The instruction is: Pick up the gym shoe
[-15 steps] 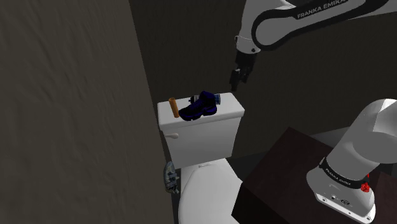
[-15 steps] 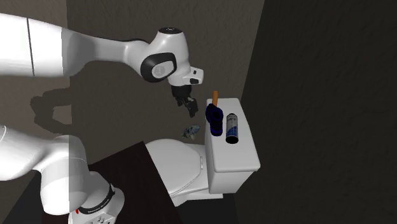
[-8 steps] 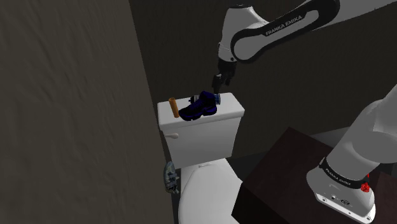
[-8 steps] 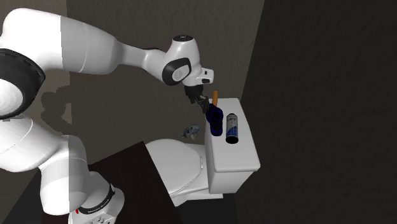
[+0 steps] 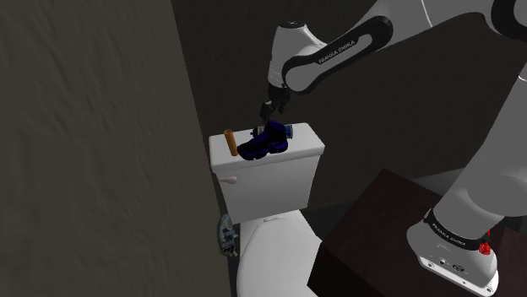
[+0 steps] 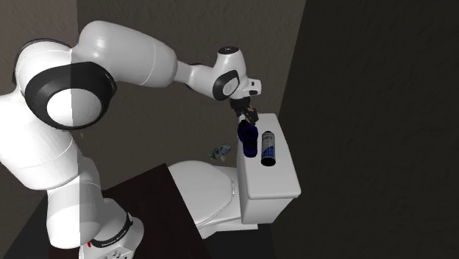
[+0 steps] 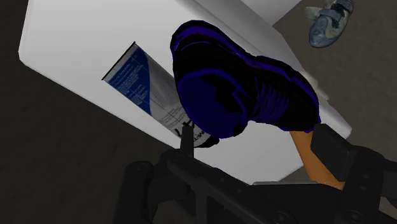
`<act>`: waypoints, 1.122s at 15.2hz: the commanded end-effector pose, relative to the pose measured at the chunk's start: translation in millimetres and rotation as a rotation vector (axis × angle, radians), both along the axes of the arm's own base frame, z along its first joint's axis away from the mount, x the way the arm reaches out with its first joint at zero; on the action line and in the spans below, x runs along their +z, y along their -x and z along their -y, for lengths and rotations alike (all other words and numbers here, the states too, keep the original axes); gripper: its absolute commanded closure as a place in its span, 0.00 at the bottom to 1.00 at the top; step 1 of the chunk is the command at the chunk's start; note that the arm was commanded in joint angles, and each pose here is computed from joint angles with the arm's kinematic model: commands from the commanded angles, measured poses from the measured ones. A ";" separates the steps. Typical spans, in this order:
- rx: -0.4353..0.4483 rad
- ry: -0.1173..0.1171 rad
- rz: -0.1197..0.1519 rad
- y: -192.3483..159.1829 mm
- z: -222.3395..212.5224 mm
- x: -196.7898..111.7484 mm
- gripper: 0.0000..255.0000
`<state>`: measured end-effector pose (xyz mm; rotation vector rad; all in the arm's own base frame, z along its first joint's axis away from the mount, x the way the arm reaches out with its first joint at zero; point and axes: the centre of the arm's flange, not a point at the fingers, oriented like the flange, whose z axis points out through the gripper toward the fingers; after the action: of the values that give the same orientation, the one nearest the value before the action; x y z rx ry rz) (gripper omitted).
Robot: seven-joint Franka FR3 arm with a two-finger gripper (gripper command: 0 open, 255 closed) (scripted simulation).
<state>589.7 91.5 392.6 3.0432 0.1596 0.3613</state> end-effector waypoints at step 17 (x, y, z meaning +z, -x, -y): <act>0.000 0.001 0.006 -7.3 -2.2 -41.3 1.00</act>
<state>596.8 94.1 351.8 3.0406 0.1607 0.3708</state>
